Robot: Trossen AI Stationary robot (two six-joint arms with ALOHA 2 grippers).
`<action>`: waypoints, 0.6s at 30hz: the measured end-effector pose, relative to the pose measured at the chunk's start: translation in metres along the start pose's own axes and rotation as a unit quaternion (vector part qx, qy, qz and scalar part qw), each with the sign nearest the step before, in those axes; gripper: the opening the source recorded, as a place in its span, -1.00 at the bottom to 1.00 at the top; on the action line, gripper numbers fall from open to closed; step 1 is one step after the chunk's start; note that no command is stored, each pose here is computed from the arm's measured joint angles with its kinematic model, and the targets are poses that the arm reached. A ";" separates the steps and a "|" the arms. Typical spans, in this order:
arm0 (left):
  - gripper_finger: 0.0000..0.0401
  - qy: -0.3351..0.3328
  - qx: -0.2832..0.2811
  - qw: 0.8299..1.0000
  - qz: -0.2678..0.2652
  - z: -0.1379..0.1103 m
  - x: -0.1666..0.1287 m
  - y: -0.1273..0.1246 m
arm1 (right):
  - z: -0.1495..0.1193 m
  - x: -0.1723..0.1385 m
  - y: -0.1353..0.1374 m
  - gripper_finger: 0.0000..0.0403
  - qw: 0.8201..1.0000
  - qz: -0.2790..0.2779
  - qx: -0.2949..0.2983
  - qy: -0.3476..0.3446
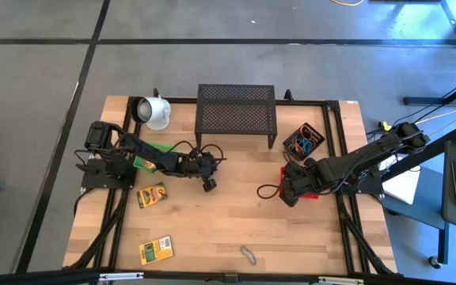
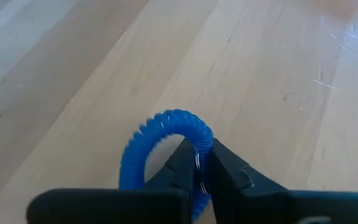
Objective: Pick & Place Office Desk Supplies
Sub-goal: Put the blue spring rubber keychain into the orange bin
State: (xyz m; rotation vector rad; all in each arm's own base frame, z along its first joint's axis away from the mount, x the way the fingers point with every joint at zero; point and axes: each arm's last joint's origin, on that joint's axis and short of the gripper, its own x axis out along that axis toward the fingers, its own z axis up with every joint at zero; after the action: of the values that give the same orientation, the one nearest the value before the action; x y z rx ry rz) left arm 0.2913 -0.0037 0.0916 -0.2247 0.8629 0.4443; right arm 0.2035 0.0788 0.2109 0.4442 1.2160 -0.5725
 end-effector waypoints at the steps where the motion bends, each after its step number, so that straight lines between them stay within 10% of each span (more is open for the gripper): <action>1: -0.92 -0.003 -0.001 1.000 -0.005 0.000 0.000 -0.001 | 0.000 0.000 0.000 -0.01 1.000 0.000 0.000 0.000; 18: -0.88 -0.178 0.030 0.949 -0.259 0.027 -0.045 -0.058 | 0.010 -0.002 0.017 -0.01 0.995 0.082 0.009 -0.057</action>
State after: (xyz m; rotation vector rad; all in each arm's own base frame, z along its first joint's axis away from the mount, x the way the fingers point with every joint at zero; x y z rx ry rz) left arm 0.3108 -0.0586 0.1442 -0.2933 0.4353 -0.0370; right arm 0.2211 0.0859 0.2161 0.5146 1.0559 -0.4610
